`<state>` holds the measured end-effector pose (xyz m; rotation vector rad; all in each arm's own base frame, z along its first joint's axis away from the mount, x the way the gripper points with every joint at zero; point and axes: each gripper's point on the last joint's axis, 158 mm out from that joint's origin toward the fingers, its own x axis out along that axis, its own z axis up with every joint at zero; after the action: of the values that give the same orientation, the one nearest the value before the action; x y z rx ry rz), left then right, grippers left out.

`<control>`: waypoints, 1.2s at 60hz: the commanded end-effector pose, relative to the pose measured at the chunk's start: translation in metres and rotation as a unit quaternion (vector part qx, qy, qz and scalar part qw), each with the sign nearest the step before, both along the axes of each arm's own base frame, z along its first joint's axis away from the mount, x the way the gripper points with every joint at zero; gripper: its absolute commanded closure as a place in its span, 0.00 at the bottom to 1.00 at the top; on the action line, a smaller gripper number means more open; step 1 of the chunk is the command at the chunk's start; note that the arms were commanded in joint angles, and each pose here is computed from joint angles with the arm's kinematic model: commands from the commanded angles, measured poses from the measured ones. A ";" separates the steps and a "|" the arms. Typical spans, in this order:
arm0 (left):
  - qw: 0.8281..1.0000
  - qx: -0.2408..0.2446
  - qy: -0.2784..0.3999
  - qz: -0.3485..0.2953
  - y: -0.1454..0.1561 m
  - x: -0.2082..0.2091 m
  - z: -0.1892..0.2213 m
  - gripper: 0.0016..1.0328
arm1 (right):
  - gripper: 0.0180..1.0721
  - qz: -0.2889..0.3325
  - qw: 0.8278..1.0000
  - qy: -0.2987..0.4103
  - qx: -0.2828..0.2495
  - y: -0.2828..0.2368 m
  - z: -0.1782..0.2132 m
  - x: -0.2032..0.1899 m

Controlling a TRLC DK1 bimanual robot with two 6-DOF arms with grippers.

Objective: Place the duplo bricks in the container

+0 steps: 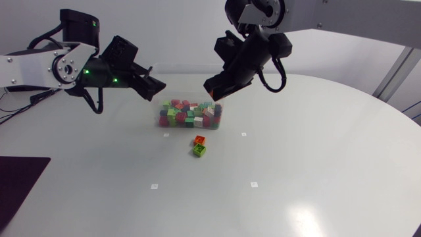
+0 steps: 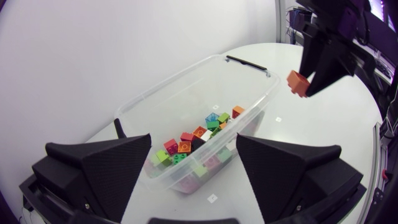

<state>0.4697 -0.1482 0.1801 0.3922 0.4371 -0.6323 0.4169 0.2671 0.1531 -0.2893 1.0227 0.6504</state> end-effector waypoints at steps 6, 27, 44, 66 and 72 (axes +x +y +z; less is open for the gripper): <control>0.999 0.017 0.005 -0.031 -0.003 -0.029 -0.014 0.07 | 0.70 0.001 1.000 -0.013 0.008 0.009 -0.003 0.019; 0.998 0.029 0.022 -0.055 -0.006 -0.063 -0.038 0.07 | 0.69 -0.001 0.998 -0.053 0.029 0.027 0.011 0.055; 0.998 0.026 0.018 -0.053 -0.003 -0.074 -0.039 0.07 | 0.69 -0.017 0.995 -0.092 0.031 0.032 0.011 0.099; 1.000 0.009 -0.024 0.001 0.011 -0.071 -0.020 0.07 | 0.07 -0.022 0.996 -0.090 0.011 0.027 0.002 0.111; 0.999 0.007 -0.032 0.025 0.022 -0.068 -0.014 0.07 | 0.07 -0.017 0.995 -0.094 0.013 0.025 0.010 0.102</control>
<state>0.4047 -0.1345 0.1652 0.4420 0.3905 -0.6032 0.5269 0.2970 0.1537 -0.2856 0.8477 0.5897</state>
